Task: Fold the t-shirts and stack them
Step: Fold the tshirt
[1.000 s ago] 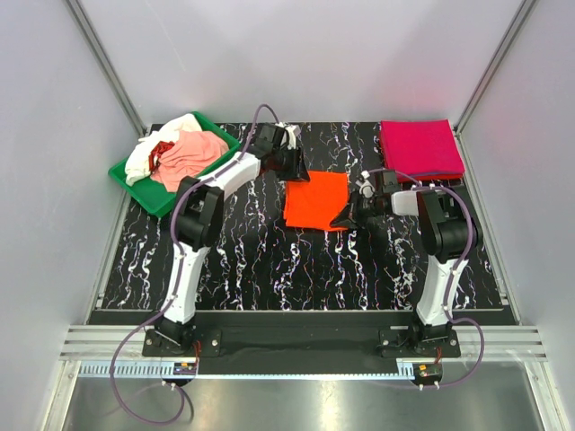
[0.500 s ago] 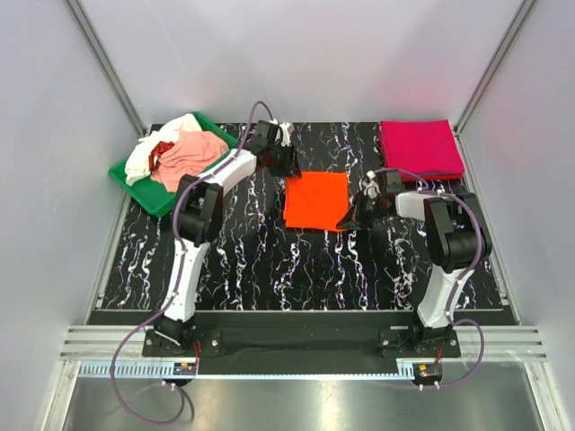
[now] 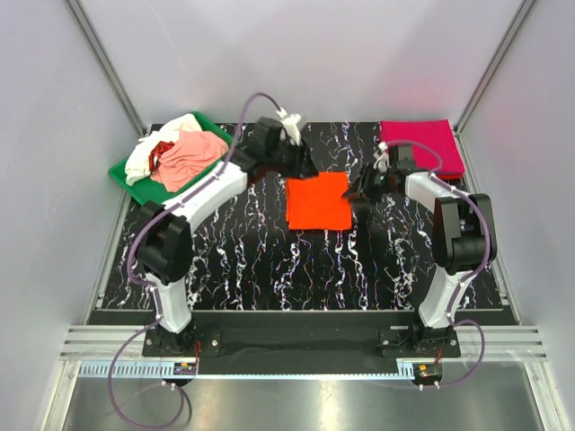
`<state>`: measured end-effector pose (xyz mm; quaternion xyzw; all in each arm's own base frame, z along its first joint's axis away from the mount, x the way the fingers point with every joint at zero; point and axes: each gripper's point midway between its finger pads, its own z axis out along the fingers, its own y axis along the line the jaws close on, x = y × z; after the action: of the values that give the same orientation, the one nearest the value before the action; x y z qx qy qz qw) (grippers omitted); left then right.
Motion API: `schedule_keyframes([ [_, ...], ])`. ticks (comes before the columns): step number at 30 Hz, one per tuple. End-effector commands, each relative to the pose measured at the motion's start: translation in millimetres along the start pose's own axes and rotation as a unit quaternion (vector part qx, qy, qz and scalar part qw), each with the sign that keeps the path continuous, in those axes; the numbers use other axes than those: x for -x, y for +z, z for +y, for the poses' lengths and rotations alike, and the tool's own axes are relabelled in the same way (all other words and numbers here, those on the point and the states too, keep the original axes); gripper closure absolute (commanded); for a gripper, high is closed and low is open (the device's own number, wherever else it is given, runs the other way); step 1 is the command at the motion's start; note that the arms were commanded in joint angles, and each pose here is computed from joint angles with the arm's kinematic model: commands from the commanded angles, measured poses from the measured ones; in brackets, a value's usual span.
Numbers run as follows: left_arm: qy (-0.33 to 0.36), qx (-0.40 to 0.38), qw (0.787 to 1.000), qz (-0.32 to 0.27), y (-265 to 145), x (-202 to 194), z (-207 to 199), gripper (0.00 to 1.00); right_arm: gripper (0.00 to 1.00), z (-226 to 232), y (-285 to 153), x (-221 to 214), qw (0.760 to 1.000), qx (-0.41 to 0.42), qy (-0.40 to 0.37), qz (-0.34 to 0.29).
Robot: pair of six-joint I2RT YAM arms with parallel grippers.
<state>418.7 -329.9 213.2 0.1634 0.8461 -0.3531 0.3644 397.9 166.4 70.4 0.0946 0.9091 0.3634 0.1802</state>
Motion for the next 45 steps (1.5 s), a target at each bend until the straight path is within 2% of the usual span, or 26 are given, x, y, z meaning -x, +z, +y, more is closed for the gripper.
schedule_keyframes([
  [1, -0.02, -0.015, 0.998, 0.051, 25.4, -58.5, -15.9, 0.56, 0.58, 8.1, -13.9, 44.8, 0.999, 0.014, -0.03, -0.043],
  [4, -0.037, 0.005, 0.995, 0.087, 36.4, -94.6, -4.4, 0.57, 0.51, 7.5, -17.5, 59.5, 0.998, 0.01, -0.035, -0.052],
  [5, -0.041, 0.01, 0.995, 0.094, 38.3, -101.7, 0.4, 0.58, 0.44, 9.0, -18.1, 64.0, 0.997, 0.01, -0.044, -0.055],
  [9, -0.059, 0.066, 0.987, 0.133, 42.1, -138.6, 34.3, 0.6, 0.37, 1.9, -11.6, 71.0, 0.997, 0.001, -0.047, -0.053],
  [15, -0.077, 0.154, 0.97, 0.169, 31.5, -167.7, 85.2, 0.6, 0.32, -16.2, -0.5, 76.9, 0.996, -0.028, -0.056, -0.056],
  [19, -0.096, 0.193, 0.96, 0.177, 22.9, -173.4, 115.0, 0.61, 0.27, -18.1, 6.1, 92.9, 0.995, -0.029, -0.069, -0.064],
  [21, -0.104, 0.214, 0.954, 0.183, 17.7, -175.3, 130.5, 0.61, 0.27, -23.3, 15.2, 93.2, 0.996, -0.015, -0.069, -0.049],
  [26, -0.116, 0.242, 0.946, 0.181, 10.3, -162.3, 163.1, 0.62, 0.3, -20.3, 29.9, 94.7, 0.997, 0.021, -0.075, -0.029],
  [32, -0.113, 0.252, 0.946, 0.17, 5.5, -138.6, 177.6, 0.63, 0.33, -29.6, 42.1, 98.4, 0.997, 0.019, -0.067, -0.021],
  [39, -0.119, 0.197, 0.962, 0.143, -2.6, -108.7, 144.1, 0.62, 0.31, -38.7, 49.5, 87.1, 0.999, 0.003, -0.04, -0.01],
  [45, -0.098, 0.173, 0.974, 0.108, -39.0, -72.5, 109.4, 0.61, 0.3, -37.5, 68.9, 81.2, 0.999, 0.0, -0.048, 0.004],
])
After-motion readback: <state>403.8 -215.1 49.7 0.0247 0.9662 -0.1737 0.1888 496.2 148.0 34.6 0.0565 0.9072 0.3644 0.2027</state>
